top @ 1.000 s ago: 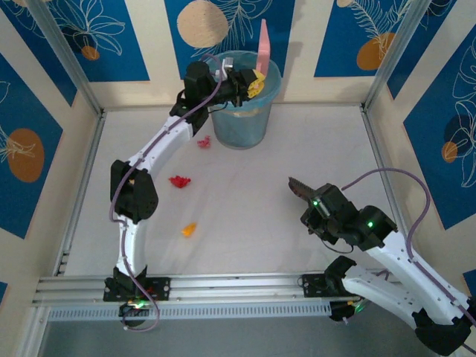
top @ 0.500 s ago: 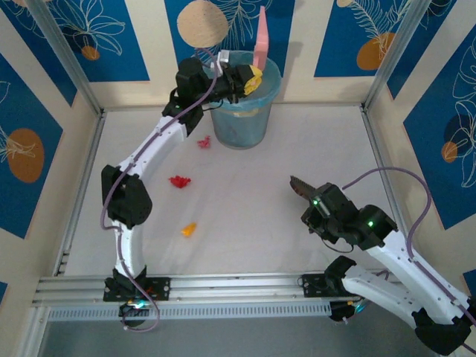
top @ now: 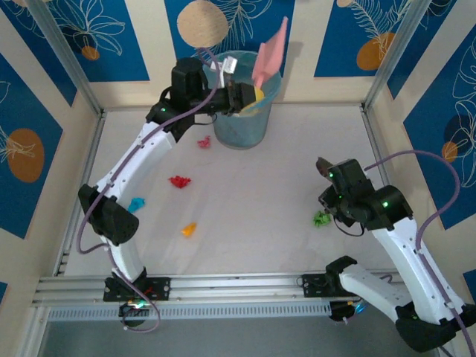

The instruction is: Sweep away the paper scraps from the table

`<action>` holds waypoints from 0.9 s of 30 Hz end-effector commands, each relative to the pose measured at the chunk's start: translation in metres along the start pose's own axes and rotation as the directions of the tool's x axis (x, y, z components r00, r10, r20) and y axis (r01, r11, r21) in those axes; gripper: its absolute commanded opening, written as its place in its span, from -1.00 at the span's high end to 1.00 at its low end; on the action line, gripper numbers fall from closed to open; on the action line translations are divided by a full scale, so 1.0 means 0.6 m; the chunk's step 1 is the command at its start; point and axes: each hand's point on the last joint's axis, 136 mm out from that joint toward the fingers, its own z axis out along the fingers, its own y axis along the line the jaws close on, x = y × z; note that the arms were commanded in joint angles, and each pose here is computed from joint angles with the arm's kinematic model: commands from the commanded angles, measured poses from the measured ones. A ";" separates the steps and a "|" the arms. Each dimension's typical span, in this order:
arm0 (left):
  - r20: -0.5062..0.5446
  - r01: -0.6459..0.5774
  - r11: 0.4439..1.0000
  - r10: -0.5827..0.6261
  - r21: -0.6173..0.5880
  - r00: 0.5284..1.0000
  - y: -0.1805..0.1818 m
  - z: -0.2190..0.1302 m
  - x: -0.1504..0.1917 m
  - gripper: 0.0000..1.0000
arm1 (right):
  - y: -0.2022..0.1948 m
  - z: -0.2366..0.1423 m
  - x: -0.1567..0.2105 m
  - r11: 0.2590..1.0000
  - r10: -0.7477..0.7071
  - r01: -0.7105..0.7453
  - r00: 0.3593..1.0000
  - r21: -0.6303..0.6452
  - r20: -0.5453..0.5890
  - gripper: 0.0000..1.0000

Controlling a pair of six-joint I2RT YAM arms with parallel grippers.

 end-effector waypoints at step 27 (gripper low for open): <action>-0.884 -0.843 0.513 0.305 -0.161 0.354 0.232 -0.045 0.471 1.00 | -0.085 0.025 -0.015 0.907 0.413 -0.389 0.897 0.159 -0.160 1.00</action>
